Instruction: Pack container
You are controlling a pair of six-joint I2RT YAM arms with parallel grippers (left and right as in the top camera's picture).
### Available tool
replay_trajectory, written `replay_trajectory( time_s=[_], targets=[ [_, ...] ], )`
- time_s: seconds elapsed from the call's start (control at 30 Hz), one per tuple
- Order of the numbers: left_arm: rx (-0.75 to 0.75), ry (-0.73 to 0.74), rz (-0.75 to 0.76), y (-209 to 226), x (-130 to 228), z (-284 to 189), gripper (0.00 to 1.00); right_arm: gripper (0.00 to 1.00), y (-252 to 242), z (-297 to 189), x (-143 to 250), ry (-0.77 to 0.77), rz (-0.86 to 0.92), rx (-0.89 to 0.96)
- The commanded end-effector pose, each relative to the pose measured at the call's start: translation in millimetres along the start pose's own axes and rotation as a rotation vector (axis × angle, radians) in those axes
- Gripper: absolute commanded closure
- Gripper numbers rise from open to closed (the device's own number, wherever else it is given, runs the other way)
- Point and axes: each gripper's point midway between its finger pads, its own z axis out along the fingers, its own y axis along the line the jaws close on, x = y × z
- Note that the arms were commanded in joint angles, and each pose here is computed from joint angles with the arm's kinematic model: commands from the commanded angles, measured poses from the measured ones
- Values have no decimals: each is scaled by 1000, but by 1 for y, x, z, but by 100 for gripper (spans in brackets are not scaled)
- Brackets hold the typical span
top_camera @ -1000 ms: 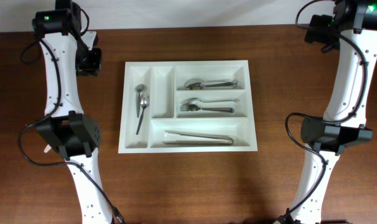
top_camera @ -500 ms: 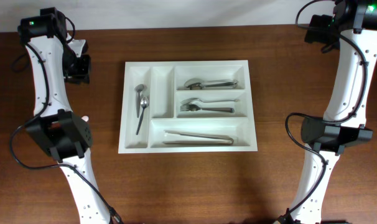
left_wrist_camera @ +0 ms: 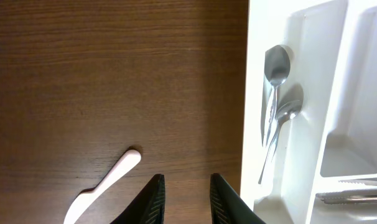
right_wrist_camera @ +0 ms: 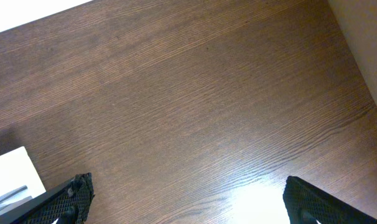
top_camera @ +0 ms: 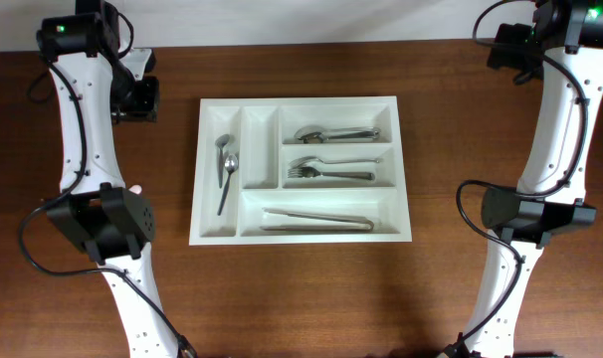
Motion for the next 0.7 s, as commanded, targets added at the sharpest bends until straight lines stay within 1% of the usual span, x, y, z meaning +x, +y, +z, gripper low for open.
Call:
replay_trajectory(
  time_s=[0.0, 0.03, 0.1, 0.33, 0.43, 0.57, 0.67],
  targets=[
    [6, -26, -13, -1, 0, -12, 75, 1, -4, -23, -7, -48, 6, -14],
    [6, -26, -13, -1, 0, -12, 78, 1, -4, -23, -7, -48, 6, -14],
    [7, -24, -25, 0, 1, -11, 79, 1, -4, -23, -7, -48, 6, -14],
    [0, -60, -21, -4, -1, -26, 79, 1, -4, -23, -7, -48, 6, -14],
    [-40, -69, -22, 3, -1, -30, 79, 1, -4, -23, -7, -48, 6, -14],
    [-85, -72, -24, 12, -3, -21, 78, 1, -4, -23, -7, -48, 6, -14],
    [-90, -108, -23, 13, -4, -4, 78, 1, -4, -23, -7, -48, 6, -14]
  ],
)
